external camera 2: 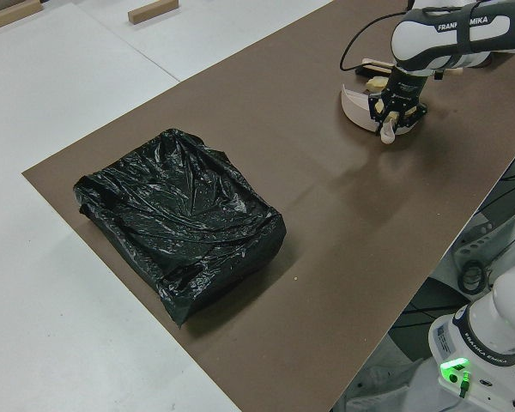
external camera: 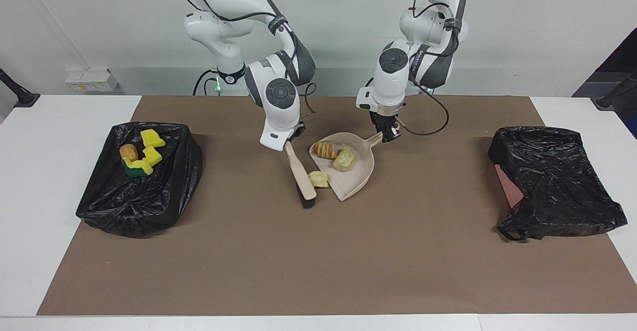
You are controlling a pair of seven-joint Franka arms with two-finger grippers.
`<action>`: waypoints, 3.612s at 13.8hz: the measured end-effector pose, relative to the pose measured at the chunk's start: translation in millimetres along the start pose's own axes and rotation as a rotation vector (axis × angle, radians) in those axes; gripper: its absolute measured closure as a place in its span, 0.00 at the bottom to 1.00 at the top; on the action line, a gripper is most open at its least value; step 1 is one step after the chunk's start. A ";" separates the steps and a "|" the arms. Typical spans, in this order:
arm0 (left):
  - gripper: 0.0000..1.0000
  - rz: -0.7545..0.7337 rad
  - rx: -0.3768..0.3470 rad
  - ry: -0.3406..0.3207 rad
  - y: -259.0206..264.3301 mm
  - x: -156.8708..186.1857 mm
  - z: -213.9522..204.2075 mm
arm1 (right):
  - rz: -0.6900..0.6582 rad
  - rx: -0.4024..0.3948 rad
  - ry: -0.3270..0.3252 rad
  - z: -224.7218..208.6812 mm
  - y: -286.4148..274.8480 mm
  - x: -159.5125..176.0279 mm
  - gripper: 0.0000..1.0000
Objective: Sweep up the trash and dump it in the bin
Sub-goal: 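Sweep the beige crumbs into the dustpan with the brush in the right gripper, then carry the loaded dustpan to the other black bag with the left gripper, then tip the dustpan into the bag with the left gripper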
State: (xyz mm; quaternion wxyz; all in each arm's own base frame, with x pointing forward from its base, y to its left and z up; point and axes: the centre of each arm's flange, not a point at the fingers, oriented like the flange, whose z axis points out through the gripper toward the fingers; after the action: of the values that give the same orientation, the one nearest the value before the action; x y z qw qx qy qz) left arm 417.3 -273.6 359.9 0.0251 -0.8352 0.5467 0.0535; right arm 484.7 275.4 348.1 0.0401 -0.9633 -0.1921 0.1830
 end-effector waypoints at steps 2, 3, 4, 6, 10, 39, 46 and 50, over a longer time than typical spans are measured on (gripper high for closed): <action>0.69 0.011 0.002 0.007 -0.1 1.4 0.8 | -0.007 0.091 -0.017 7.5 -30.2 -13.5 0.74; 0.69 0.013 0.001 0.006 0.0 1.2 2.3 | 0.009 0.126 -0.010 11.4 -46.7 -20.1 0.74; 0.69 0.017 0.001 0.006 0.2 1.1 3.5 | 0.045 0.139 0.002 11.6 -61.1 -26.9 0.74; 0.69 0.029 -0.001 0.016 0.3 1.4 4.2 | 0.124 0.138 0.033 -6.9 -68.9 -40.3 0.74; 0.69 0.109 -0.076 0.098 -20.1 -9.5 5.4 | 0.248 0.117 0.061 -67.5 -20.0 -78.2 0.74; 0.69 0.273 0.018 0.122 -302.1 -396.4 -132.6 | 0.365 -0.038 0.149 92.1 -162.9 -128.1 0.71; 0.69 0.425 0.062 -0.188 -353.9 -459.4 -155.0 | 0.380 0.001 0.219 57.7 -153.9 -112.3 0.00; 0.69 0.483 0.139 -0.357 -371.2 -461.6 -159.7 | 0.427 0.008 0.343 -8.7 -81.2 -77.8 0.00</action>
State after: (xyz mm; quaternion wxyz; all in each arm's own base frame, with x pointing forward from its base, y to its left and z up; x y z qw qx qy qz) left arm 584.1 279.5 566.2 0.1646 -0.6549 0.7186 0.1662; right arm 392.2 320.4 394.3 0.0364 -0.9988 0.0255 0.0224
